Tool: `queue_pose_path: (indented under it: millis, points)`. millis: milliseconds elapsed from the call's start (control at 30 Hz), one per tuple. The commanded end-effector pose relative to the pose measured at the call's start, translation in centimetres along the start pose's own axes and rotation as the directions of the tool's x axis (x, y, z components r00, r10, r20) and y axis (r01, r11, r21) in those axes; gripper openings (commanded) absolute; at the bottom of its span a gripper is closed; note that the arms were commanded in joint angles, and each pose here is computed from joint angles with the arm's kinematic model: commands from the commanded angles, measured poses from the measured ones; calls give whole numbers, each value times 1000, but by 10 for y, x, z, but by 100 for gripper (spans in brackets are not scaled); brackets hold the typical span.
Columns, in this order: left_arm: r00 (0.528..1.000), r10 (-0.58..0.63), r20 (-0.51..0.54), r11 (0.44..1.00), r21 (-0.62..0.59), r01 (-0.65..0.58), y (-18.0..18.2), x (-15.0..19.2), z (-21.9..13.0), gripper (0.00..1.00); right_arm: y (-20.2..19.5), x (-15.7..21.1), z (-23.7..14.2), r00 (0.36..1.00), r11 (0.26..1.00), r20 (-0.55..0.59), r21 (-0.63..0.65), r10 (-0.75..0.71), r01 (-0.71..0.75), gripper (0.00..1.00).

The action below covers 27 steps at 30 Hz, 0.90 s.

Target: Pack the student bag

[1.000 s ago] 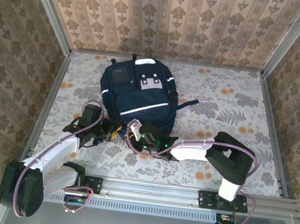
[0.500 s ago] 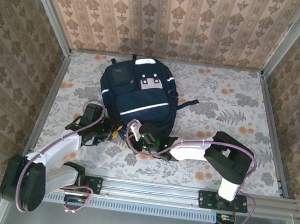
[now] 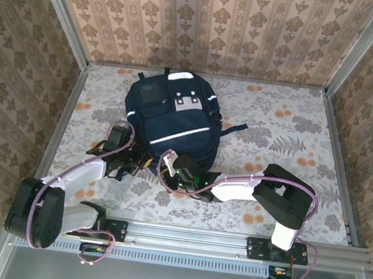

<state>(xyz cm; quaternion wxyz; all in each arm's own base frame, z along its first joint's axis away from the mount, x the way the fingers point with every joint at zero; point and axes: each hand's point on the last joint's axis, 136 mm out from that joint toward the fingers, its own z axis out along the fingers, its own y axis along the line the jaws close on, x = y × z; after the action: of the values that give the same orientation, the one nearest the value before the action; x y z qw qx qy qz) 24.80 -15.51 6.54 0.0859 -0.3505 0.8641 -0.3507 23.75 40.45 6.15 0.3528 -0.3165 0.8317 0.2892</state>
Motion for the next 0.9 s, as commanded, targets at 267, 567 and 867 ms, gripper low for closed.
queue_pose_path:
  millis: [267, 567, 867]
  points:
    - [995, 29, 100, 1000, 3, -30, -3, -25, -23, 0, -54, 45, -38, 991, 977, -119, 210, 56, -30, 0]
    - [992, 46, 116, 999, -12, -45, -2, -31, -28, 0, -88, 49, -74, 986, 951, -114, 299, 119, -80, 0]
    - [990, 50, 129, 999, -17, -48, -3, -39, -30, 0, -155, 53, -113, 953, 809, -10, 532, 303, -252, 0]
